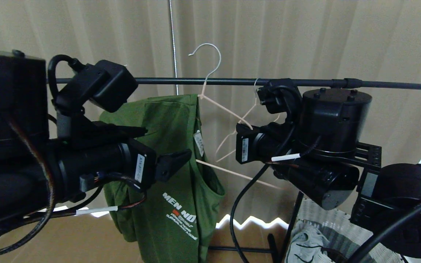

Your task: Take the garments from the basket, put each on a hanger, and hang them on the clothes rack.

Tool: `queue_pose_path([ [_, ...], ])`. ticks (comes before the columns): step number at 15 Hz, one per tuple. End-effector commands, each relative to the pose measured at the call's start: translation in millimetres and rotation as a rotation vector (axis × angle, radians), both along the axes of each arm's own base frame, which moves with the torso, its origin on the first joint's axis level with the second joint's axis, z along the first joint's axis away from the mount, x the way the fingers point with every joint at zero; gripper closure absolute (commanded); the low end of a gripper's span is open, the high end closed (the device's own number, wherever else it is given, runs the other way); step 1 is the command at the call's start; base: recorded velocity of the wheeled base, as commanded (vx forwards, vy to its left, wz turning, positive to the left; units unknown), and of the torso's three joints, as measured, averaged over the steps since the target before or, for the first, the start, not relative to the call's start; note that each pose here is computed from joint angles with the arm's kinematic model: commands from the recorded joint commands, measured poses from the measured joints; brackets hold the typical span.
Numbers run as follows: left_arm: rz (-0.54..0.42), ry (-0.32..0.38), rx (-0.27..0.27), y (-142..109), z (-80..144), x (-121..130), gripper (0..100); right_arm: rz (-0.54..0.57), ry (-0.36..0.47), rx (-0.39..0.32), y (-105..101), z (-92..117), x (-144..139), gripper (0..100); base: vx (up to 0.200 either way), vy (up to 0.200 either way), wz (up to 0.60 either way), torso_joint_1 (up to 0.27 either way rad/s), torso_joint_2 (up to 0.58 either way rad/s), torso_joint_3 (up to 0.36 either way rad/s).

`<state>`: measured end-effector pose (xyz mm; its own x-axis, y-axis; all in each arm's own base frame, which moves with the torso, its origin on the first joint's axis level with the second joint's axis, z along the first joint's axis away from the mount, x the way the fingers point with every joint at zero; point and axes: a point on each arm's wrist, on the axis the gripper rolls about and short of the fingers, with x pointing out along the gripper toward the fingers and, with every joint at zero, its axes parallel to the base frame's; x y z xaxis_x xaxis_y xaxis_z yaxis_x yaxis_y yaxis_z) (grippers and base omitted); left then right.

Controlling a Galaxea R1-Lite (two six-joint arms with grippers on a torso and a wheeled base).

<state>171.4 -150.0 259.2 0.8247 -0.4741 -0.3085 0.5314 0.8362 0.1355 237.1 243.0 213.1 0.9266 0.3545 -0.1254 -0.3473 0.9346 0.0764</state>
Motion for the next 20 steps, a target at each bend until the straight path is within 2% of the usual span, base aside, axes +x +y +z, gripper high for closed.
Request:
queue_pose_path([
  [1, -0.006, -0.025, -0.025, 11.3, 4.5, -12.5, 0, -0.021, -0.003, -0.002, -7.8, -1.3, 2.7, 100, 0.0, 0.0, 0.0, 0.0, 0.0, 0.0],
  [3, -0.042, -0.043, -0.049, 14.8, 4.0, -17.6, 0, -0.028, -0.018, 0.008, -11.8, -0.4, 4.4, 100, 0.0, 0.0, 0.0, 0.0, 0.0, 0.0],
  [7, -0.061, -0.083, -0.012, 23.9, -1.9, -26.5, 0, -0.018, -0.036, 0.015, -23.4, 3.0, -2.1, 100, 0.0, 0.0, 0.0, 0.0, 0.0, 0.0],
  [8, -0.056, -0.099, -0.011, 27.2, 0.8, -28.4, 0, -0.018, -0.042, 0.012, -27.1, 5.0, -5.1, 100, 0.0, 0.0, 0.0, 0.0, 0.0, 0.0],
  [10, -0.002, -0.158, 0.025, 42.5, 7.3, -26.9, 0, -0.028, -0.051, -0.039, -44.2, 3.8, -11.0, 100, 0.0, 0.0, 0.0, 0.0, 0.0, 0.0],
  [12, 0.029, -0.205, 0.054, 54.0, 12.2, -29.4, 0, -0.004, -0.043, -0.054, -58.3, 1.2, -17.2, 100, 0.0, 0.0, 0.0, 0.0, 0.0, 0.0],
  [15, 0.035, -0.234, 0.045, 56.0, 13.1, -30.5, 0, 0.014, -0.012, -0.071, -77.0, -8.1, -25.6, 100, 0.0, 0.0, 0.0, 0.0, 0.0, 0.0],
  [17, 0.035, -0.273, 0.03, 54.1, 12.8, -27.8, 0, 0.017, -0.006, -0.075, -78.6, -10.2, -27.1, 100, 0.0, 0.0, 0.0, 0.0, 0.0, 0.0],
  [18, 0.028, -0.3, 0.052, 54.0, 13.4, -27.7, 0, 0.017, -0.008, -0.076, -78.2, -9.8, -26.6, 100, 0.0, 0.0, 0.0, 0.0, 0.0, 0.0],
  [20, 0.011, -0.345, 0.13, 54.4, 14.2, -27.9, 0, 0.018, -0.01, -0.082, -78.0, -10.0, -26.3, 100, 0.0, 0.0, 0.0, 0.0, 0.0, 0.0],
])
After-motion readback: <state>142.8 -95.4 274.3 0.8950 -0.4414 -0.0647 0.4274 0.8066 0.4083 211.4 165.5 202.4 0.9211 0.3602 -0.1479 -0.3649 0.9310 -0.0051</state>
